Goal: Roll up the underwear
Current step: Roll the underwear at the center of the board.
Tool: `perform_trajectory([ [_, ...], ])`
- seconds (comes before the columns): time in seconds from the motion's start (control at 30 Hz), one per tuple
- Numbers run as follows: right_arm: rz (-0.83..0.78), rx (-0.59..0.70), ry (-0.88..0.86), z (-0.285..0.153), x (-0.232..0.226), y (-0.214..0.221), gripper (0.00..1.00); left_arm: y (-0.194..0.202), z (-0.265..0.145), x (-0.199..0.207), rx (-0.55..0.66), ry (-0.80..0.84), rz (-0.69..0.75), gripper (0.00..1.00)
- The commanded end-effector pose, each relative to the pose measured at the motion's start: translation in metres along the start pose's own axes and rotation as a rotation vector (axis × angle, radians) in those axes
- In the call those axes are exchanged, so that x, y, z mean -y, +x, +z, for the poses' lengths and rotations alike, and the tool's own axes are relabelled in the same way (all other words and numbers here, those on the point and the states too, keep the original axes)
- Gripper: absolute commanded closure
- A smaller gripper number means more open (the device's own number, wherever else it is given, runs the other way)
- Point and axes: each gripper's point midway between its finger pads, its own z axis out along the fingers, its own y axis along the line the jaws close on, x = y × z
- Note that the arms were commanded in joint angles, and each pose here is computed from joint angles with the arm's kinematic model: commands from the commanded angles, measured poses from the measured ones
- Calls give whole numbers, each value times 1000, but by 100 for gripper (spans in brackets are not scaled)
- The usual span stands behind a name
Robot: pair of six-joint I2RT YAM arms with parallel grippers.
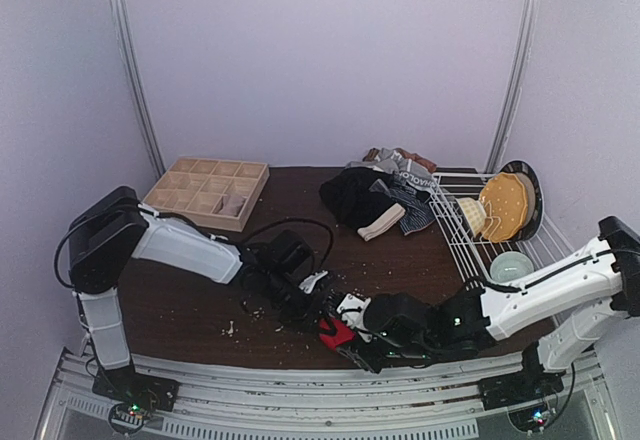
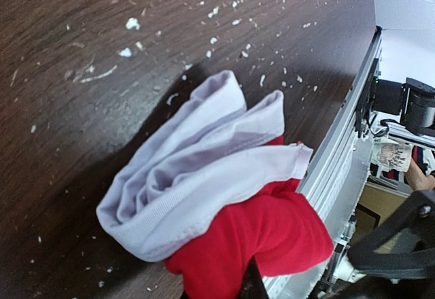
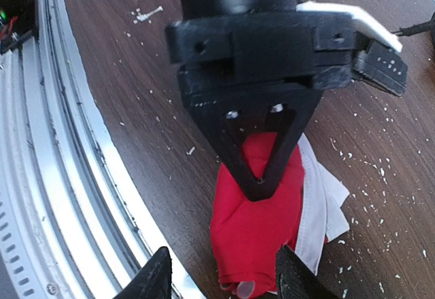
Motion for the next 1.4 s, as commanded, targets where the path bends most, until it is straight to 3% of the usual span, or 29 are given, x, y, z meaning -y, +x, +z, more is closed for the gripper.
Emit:
perform_trajectory([
  [0.0, -64, -58, 128, 13, 14, 9, 51, 43, 15, -53, -175, -154, -180, 100],
  [0.43, 19, -183, 242, 34, 30, 45, 57, 41, 21, -48, -209, -127, -181, 100],
  [0.5, 28, -208, 237, 37, 31, 48, 65, 41, 22, -47, -212, -121, -178, 100],
  [0.57, 56, -229, 223, 40, 31, 52, 83, 40, 21, -45, -210, -113, -172, 100],
  [0.63, 100, -219, 182, 40, 28, 53, 95, 35, 17, -37, -183, -89, -139, 100],
  [0.77, 220, -201, 98, 37, 27, 56, 100, 25, 0, -26, -71, -80, -81, 53],
  [0.93, 373, -223, 9, 37, 30, 72, 100, 11, -22, -22, 84, -112, -38, 10],
  [1.23, 598, -229, -129, 40, 35, 85, 100, -13, -75, -38, 417, -310, 1, 2],
  [1.37, 633, -257, -137, 46, 35, 94, 100, -13, -99, -42, 589, -267, -70, 2],
])
